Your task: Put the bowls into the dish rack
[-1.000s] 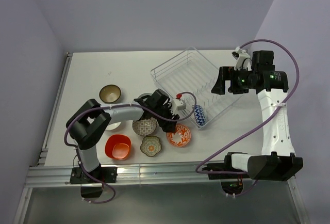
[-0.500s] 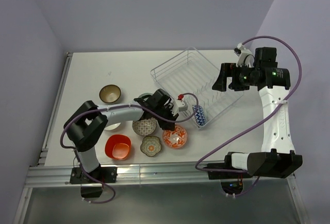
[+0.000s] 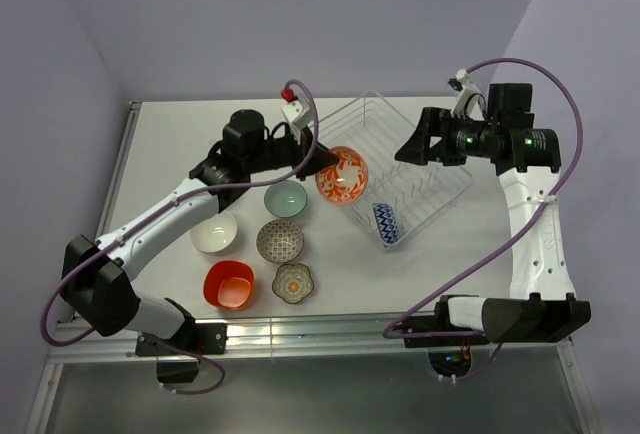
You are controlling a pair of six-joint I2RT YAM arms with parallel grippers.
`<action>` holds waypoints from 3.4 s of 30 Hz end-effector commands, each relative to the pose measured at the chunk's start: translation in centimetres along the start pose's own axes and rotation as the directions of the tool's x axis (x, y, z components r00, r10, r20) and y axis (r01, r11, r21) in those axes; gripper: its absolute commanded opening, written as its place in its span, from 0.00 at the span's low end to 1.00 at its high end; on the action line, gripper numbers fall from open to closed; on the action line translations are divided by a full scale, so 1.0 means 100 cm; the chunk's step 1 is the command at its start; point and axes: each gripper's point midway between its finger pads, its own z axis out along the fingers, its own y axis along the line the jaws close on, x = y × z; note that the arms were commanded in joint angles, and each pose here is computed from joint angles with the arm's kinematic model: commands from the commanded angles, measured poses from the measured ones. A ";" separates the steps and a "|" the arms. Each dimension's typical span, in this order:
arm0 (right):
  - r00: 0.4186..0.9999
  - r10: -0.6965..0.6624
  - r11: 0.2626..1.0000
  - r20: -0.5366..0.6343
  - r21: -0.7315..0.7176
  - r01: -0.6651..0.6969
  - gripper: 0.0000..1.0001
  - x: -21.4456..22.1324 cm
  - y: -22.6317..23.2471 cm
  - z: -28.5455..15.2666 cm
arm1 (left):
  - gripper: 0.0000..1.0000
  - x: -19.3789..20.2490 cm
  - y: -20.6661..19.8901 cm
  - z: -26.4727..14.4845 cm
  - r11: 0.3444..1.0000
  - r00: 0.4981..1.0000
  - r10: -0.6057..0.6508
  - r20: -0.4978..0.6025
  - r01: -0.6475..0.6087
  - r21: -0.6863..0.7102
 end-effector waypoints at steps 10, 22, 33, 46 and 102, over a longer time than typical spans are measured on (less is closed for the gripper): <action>0.987 -0.030 0.936 0.158 -0.341 0.083 1.00 -0.042 0.112 0.002 | 0.00 -0.098 0.008 -0.013 0.984 0.921 -0.171 0.350 0.138 0.117; 0.994 0.051 0.908 0.092 -0.418 -0.008 1.00 -0.040 0.122 0.017 | 0.00 -0.101 0.000 -0.010 0.954 0.892 -0.277 0.358 0.212 0.210; 0.996 0.087 0.858 0.016 -0.510 -0.067 0.97 -0.037 0.134 0.020 | 0.00 -0.102 0.004 -0.004 0.947 0.889 -0.300 0.346 0.234 0.219; 0.991 0.113 0.852 -0.072 -0.507 -0.134 0.90 -0.016 0.128 0.026 | 0.00 -0.102 0.007 -0.003 0.946 0.887 -0.308 0.345 0.248 0.207; 0.889 -0.295 0.935 -0.351 0.088 0.345 0.00 0.071 -0.080 0.026 | 0.99 -0.052 0.045 -0.038 0.946 0.928 -0.313 0.203 0.324 -0.022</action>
